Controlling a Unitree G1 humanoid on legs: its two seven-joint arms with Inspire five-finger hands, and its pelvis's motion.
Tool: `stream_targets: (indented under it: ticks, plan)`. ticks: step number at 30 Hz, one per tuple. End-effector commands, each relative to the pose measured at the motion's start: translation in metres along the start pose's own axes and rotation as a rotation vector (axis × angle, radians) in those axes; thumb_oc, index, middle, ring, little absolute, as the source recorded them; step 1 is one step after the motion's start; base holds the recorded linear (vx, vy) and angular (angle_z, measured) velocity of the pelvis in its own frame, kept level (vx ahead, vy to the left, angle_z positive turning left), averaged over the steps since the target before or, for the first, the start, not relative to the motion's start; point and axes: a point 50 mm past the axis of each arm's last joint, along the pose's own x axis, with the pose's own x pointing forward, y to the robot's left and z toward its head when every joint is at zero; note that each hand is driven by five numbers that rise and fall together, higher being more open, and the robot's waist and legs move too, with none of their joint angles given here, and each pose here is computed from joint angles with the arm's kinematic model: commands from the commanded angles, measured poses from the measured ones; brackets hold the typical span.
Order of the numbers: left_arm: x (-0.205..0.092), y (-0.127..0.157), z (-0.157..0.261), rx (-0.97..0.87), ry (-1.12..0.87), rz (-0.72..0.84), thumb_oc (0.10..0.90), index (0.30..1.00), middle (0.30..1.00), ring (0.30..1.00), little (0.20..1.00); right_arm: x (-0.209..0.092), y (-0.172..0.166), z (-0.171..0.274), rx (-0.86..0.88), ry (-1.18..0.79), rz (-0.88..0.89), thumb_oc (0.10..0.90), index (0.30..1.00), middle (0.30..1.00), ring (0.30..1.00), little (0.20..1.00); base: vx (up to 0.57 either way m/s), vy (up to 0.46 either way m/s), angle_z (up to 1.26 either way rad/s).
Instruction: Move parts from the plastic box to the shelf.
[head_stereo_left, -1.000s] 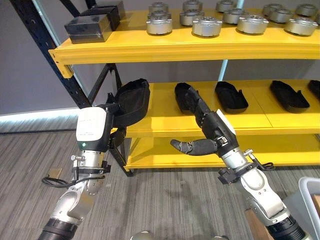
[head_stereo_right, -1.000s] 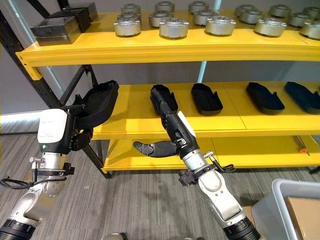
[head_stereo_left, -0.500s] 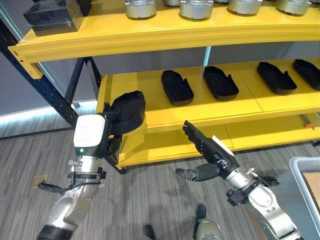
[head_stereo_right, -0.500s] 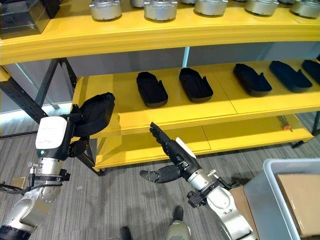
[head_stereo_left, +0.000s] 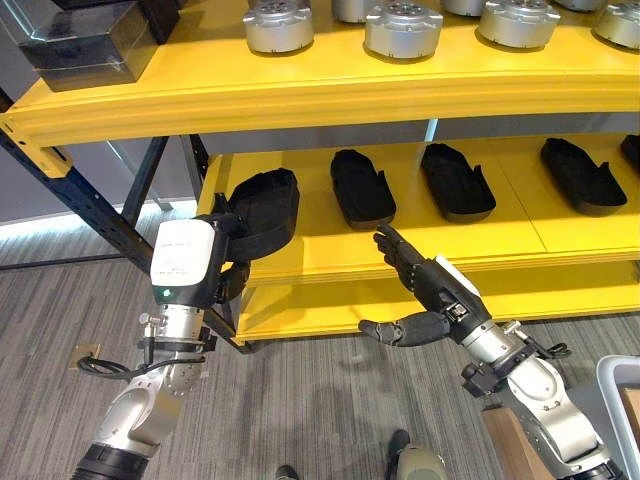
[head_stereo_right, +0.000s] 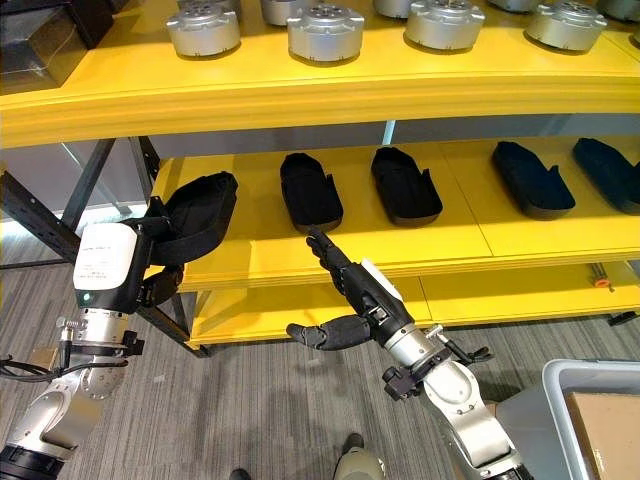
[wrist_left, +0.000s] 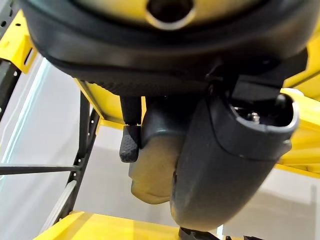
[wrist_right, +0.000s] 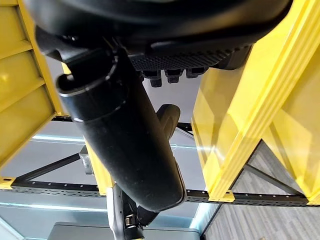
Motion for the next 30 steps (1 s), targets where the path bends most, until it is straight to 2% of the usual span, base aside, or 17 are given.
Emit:
stream_targets:
  ticks: [1,6,10,19,30]
  plan:
    - [0.028,0.054,0.01,0.041,-0.118,0.296,0.4,0.3,0.3,0.3,0.3,0.008,-0.001,0.031,0.031,-0.221,0.008,0.9,1.0,1.0,1.0,1.0,0.07,-0.179,0.07]
    - [0.031,0.055,0.004,0.044,-0.1,0.301,0.4,0.3,0.3,0.3,0.3,0.011,-0.002,0.033,-0.003,-0.236,0.028,0.9,1.0,1.0,1.0,1.0,0.04,-0.088,0.16]
    - [0.023,0.047,0.008,0.042,-0.077,0.296,0.4,0.3,0.3,0.3,0.3,0.018,0.002,0.03,-0.006,-0.232,0.028,0.9,1.0,1.0,1.0,1.0,0.1,0.298,0.03]
    - [0.023,0.041,0.001,0.055,-0.083,0.275,0.4,0.3,0.3,0.3,0.3,0.006,0.0,0.029,0.031,-0.235,0.001,0.9,1.0,1.0,1.0,1.0,0.05,0.111,-0.3]
    - [0.025,0.04,0.006,0.044,-0.101,0.261,0.4,0.3,0.3,0.3,0.3,0.012,0.003,0.028,0.029,-0.224,-0.002,0.9,1.0,1.0,1.0,1.0,0.02,0.001,0.03]
